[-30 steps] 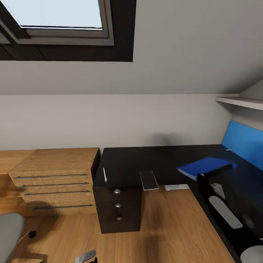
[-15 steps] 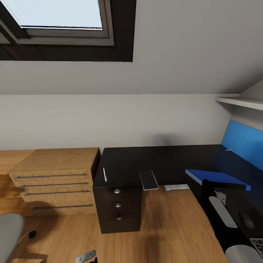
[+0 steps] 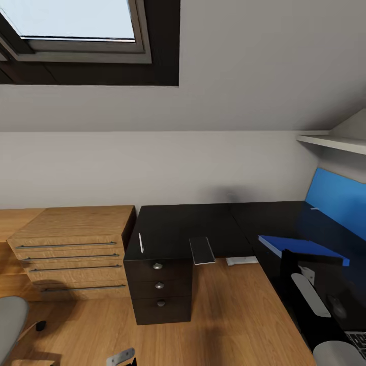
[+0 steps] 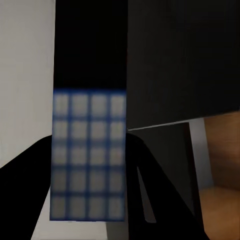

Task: In the bedroom, organize the workspace by keeping the computer under the desk, ensuring the monitor is on the desk, placing the keyboard on the desk next to the monitor, placing the mouse on the desk next to the keyboard, moving the folder from the swivel chair onto the desk next to the mouse, stacking the notebook on top of the folder with the pen on top of the notebook, and positioning the swivel chair next to the desk.

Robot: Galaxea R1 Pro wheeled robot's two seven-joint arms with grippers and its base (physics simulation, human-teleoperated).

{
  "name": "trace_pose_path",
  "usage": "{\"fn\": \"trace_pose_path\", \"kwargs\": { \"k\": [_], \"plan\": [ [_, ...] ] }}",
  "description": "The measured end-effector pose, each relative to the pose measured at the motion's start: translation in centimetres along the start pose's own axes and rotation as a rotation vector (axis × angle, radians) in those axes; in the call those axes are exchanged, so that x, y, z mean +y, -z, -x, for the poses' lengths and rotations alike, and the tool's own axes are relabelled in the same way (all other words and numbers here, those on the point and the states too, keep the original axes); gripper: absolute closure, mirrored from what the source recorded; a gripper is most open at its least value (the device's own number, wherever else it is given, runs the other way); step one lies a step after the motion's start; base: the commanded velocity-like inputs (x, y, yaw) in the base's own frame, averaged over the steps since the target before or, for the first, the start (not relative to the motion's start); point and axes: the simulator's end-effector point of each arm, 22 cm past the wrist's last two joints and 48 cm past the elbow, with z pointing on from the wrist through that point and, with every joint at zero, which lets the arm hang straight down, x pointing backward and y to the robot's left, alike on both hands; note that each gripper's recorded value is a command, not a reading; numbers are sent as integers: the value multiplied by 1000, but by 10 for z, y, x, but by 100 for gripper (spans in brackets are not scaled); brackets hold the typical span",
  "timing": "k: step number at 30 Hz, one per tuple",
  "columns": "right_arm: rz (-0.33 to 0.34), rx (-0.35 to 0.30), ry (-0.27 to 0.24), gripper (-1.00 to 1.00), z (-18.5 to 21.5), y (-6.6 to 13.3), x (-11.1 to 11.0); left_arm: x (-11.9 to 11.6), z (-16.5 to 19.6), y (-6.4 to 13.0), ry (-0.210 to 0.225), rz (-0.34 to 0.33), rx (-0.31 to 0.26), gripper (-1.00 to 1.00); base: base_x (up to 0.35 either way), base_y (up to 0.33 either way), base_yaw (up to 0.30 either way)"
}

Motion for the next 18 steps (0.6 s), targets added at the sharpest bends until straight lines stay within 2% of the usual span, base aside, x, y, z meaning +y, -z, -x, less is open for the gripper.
{"fn": "trace_pose_path", "kwargs": {
  "k": [14, 18],
  "plan": [
    [-3, 0, 0, 100, 0, 0, -1, 0, -1, 0, 0, 0, 2, -100, 0, -21, -1],
    [-3, 1, 0, 100, -1, 0, -2, 0, -1, 0, 0, 0, 2, -100, 0, 0, -137]
  ]
}}
